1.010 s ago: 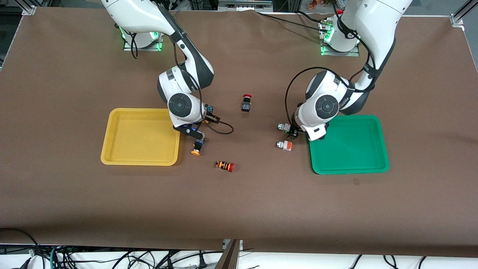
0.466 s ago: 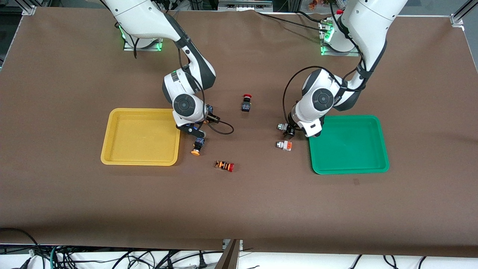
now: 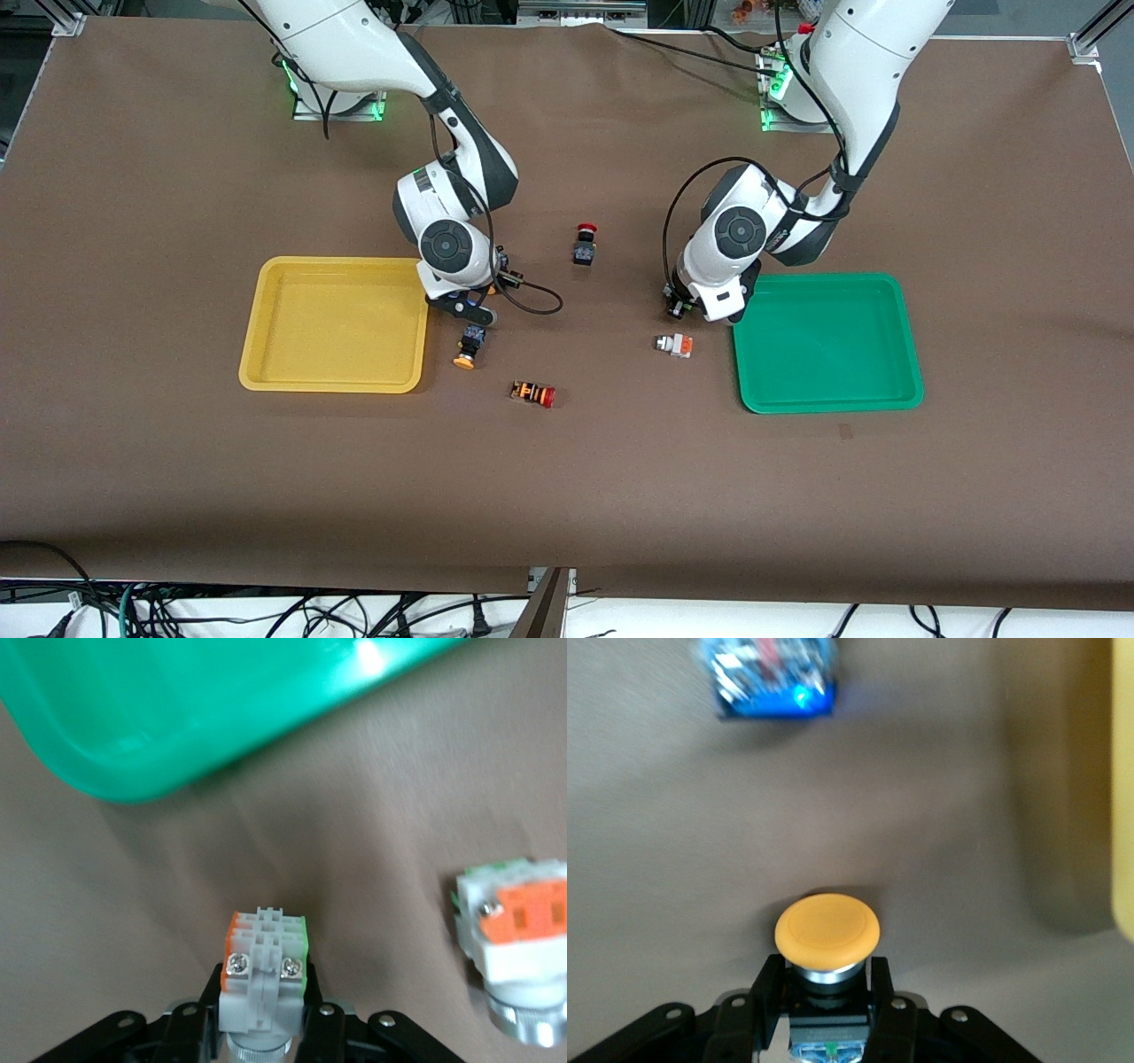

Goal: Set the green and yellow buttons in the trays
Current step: 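Carry the yellow button into the yellow tray while the left gripper carries the white button, then grasp another yellow button with the right gripper while the left gripper grasps a white one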

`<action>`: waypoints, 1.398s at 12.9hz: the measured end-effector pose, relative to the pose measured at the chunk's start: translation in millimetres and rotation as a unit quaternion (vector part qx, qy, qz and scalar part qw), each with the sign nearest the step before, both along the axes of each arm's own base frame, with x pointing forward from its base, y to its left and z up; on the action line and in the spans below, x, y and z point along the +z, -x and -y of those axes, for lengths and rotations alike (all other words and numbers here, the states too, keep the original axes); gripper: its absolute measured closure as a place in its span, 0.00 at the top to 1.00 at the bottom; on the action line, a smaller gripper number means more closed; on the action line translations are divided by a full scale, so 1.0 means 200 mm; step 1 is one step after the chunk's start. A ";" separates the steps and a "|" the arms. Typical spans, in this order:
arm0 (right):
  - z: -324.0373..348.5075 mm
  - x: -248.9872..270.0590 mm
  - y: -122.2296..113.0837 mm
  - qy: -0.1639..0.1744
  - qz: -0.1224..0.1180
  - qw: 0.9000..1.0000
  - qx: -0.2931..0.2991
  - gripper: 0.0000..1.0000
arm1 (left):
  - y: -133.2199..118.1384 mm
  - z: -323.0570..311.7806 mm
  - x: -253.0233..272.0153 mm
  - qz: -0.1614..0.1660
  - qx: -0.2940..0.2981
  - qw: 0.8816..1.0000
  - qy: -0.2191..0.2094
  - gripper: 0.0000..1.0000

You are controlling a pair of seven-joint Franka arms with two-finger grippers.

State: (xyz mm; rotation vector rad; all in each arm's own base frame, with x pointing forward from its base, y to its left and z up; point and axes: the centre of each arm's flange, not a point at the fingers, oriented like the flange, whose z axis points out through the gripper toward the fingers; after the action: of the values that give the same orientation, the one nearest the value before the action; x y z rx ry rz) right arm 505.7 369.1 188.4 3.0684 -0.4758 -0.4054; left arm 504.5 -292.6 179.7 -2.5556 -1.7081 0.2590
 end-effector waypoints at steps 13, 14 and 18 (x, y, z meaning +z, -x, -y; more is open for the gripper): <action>1.73 -0.02 -0.54 -0.027 -0.037 0.988 0.144 0.48 | -0.42 -0.70 0.13 -0.020 -0.335 0.942 0.032 0.34; 1.71 -0.01 -0.55 -0.028 -0.034 0.988 0.147 0.59 | -0.42 -0.70 0.05 -0.018 -0.347 0.937 0.037 0.34; 1.21 0.31 -0.69 -0.036 -0.001 0.993 0.116 1.00 | -0.48 -0.70 0.14 -0.007 -0.362 0.931 0.031 0.70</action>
State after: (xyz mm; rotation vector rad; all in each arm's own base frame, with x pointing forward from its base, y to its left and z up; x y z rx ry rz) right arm 644.1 126.2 250.9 3.1421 -0.1014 -0.4269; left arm 600.1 -152.7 208.3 -2.9875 -0.6537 0.2784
